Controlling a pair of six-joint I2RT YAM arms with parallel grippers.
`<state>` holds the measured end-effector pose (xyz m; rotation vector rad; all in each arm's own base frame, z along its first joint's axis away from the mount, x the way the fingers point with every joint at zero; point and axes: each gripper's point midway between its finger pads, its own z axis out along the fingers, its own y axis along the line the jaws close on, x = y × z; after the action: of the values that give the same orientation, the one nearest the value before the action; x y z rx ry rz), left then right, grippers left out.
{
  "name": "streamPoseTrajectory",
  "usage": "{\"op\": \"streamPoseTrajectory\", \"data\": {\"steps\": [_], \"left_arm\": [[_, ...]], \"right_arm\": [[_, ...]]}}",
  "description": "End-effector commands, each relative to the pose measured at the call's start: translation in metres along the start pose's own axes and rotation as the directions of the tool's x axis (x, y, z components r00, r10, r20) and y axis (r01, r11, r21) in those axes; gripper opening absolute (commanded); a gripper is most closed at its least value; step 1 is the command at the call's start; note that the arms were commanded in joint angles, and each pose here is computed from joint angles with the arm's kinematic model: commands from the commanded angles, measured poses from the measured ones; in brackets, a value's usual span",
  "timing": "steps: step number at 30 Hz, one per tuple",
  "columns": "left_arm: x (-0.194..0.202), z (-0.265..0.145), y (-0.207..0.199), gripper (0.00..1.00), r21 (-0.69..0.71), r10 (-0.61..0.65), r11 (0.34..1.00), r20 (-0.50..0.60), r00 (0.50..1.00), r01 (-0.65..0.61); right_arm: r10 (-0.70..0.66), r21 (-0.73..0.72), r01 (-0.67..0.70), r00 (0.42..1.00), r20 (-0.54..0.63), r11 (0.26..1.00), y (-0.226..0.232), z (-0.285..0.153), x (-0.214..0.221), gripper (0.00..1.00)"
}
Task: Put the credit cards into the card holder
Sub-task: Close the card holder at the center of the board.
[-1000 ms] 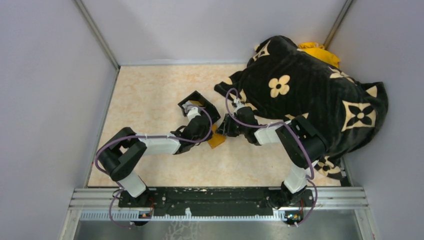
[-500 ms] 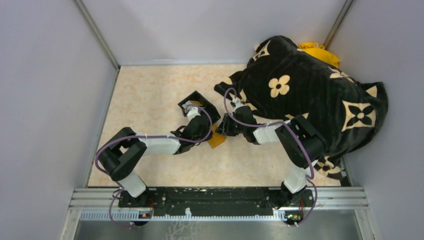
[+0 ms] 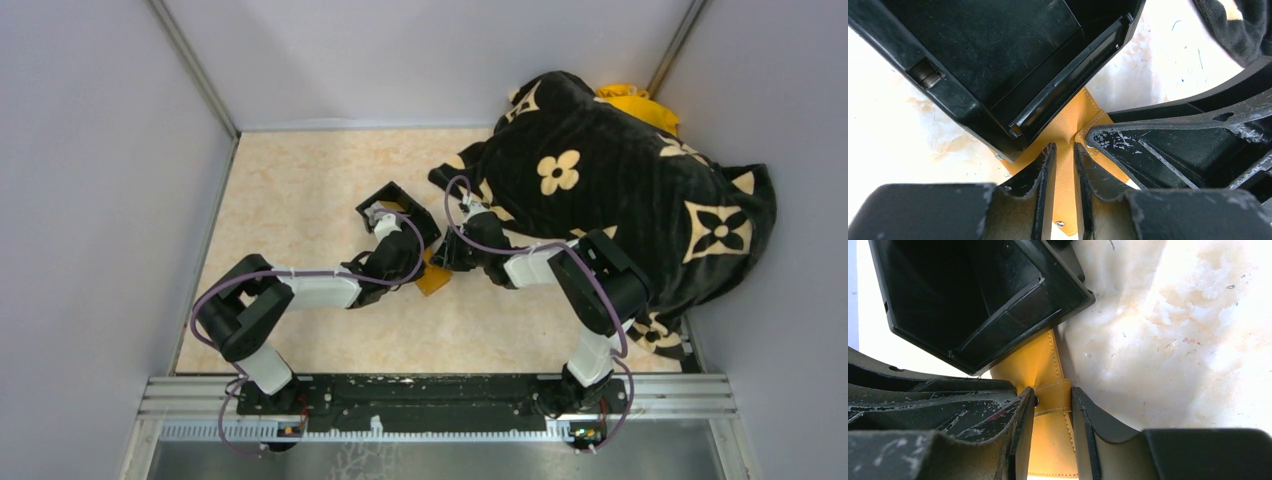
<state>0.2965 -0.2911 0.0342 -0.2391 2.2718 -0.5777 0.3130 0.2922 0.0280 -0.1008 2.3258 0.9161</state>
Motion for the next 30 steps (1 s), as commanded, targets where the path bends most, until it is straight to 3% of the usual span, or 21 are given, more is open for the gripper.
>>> {"op": "streamPoseTrajectory", "data": {"steps": [1, 18, 30], "left_arm": [[0.066, -0.006, 0.074, 0.27, -0.192, 0.084, 0.973, -0.227, 0.97, -0.13], [0.072, -0.007, 0.076, 0.27, -0.209, 0.07, 0.97, -0.254, 0.965, -0.126], [0.078, -0.01, 0.079, 0.26, -0.236, 0.061, 0.963, -0.272, 0.96, -0.128]], "right_arm": [[-0.006, 0.121, 0.026, 0.987, -0.161, 0.992, -0.032, -0.002, 0.06, 0.33], [-0.054, 0.149, 0.065, 0.996, -0.072, 0.987, -0.042, -0.009, 0.084, 0.3], [-0.083, 0.26, 0.104, 0.992, -0.091, 0.96, -0.063, -0.006, 0.111, 0.28]]}}
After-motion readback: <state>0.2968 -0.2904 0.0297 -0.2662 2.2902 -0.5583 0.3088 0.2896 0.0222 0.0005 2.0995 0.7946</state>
